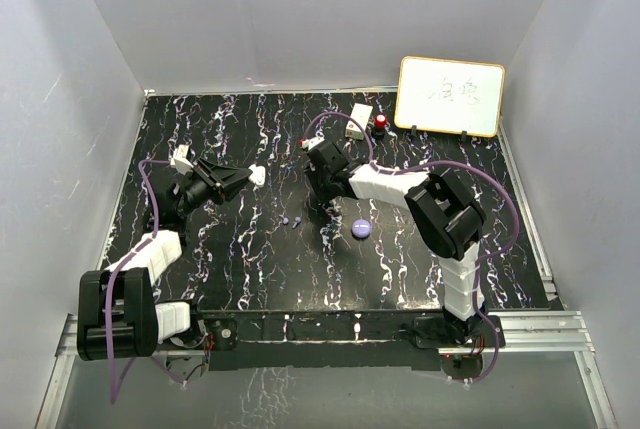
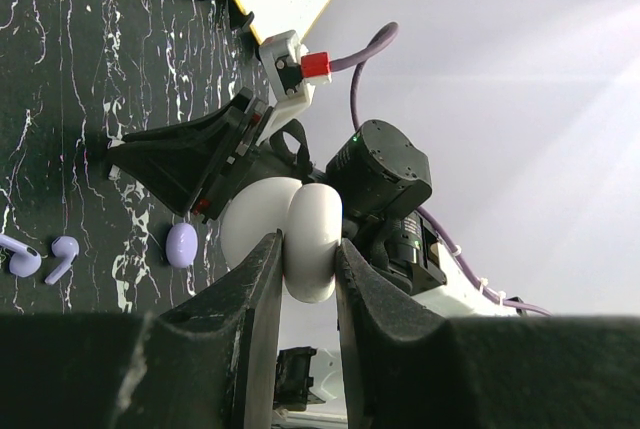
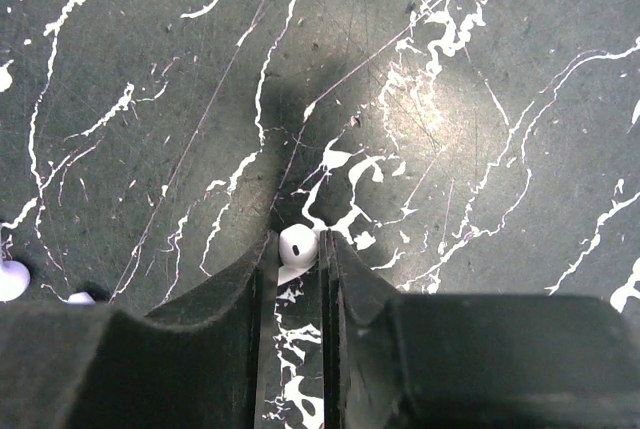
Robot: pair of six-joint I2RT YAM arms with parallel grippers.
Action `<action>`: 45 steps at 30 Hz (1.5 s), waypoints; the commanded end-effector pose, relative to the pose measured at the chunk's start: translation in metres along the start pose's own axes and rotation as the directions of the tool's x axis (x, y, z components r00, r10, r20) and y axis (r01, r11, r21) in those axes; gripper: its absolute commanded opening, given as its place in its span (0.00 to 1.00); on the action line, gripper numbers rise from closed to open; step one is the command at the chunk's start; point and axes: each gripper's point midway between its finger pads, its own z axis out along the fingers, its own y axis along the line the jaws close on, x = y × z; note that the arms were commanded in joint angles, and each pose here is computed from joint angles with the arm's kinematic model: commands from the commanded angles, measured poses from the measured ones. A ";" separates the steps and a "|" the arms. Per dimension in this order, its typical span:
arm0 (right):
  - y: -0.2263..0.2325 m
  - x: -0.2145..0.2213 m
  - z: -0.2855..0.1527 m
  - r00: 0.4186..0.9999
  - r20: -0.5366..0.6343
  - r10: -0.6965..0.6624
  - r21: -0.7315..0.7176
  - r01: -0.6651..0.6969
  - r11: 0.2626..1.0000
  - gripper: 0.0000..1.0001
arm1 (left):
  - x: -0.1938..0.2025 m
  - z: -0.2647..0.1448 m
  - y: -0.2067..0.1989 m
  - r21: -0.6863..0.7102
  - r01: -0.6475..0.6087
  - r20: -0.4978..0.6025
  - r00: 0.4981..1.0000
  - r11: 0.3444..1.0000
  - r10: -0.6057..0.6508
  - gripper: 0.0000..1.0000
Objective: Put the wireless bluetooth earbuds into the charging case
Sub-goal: Adjust the earbud at the center of the board.
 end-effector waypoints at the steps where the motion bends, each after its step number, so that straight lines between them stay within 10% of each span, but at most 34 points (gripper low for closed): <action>1: 0.004 -0.044 -0.023 0.985 0.174 -0.004 -0.013 0.006 1.000 0.18 | -0.003 0.000 -0.011 0.025 -0.032 -0.006 0.999 0.999 0.032 0.00; 15: 0.008 -0.131 -0.142 0.673 0.738 -0.044 -0.043 0.112 0.993 0.09 | 0.000 0.002 -0.013 0.031 -0.023 -0.010 1.000 0.999 0.024 0.00; 31: 0.030 -0.141 -0.192 0.318 0.941 -0.117 0.011 0.316 0.949 0.00 | 0.012 0.007 -0.020 0.049 -0.028 -0.038 0.999 0.998 0.030 0.00; 39: 0.033 -0.148 -0.191 0.327 0.937 -0.126 0.013 0.327 0.945 0.00 | 0.013 0.010 -0.022 0.057 -0.029 -0.043 0.999 0.998 0.031 0.00; 45: 0.043 -0.119 -0.159 0.447 0.865 -0.227 0.004 0.446 0.895 0.00 | 0.013 0.009 -0.022 0.054 -0.032 -0.043 0.998 0.998 0.034 0.00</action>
